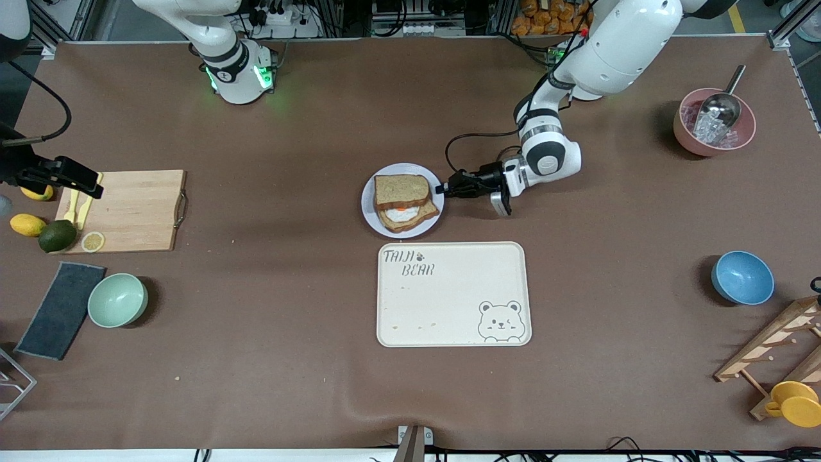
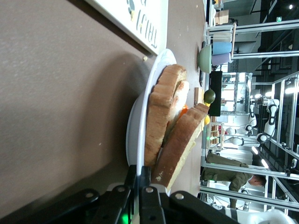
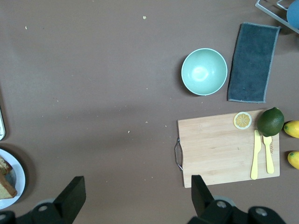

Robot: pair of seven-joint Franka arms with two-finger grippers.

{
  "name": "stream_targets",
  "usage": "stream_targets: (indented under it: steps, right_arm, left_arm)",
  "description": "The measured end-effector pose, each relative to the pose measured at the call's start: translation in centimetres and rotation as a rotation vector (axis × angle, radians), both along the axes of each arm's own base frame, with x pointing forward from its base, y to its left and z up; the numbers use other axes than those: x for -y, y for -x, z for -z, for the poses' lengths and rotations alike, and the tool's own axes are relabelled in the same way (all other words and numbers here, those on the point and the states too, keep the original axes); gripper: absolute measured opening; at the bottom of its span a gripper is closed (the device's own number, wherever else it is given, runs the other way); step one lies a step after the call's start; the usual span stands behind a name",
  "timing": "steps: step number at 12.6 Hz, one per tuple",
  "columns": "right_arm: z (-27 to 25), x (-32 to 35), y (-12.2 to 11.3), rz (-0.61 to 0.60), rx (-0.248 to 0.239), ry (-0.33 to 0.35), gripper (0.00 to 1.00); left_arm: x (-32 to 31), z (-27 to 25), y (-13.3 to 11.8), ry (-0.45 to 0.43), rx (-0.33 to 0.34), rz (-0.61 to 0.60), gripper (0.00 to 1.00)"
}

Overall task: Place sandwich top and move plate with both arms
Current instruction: 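Lift the plate with the left gripper and slide it toward the tray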

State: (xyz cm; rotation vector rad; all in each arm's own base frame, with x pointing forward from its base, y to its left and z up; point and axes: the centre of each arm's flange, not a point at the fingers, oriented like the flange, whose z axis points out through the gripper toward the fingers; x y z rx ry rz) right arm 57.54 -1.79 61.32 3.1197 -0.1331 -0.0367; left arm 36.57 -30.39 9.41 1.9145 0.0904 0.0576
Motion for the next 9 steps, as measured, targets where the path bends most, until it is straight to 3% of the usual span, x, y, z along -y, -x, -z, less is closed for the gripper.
stream_targets:
  steps: [4, 9]
  right_arm:
    - [0.0, 0.0, 0.0, 0.000, 0.000, 0.000, 1.00]
    - [0.0, 0.0, 0.0, 0.000, 0.000, 0.000, 1.00]
  left_arm:
    - [1.1, -2.0, -0.7, -0.022, -0.037, -0.025, 0.05]
    - [1.4, -3.1, -1.6, -0.023, -0.032, -0.040, 0.05]
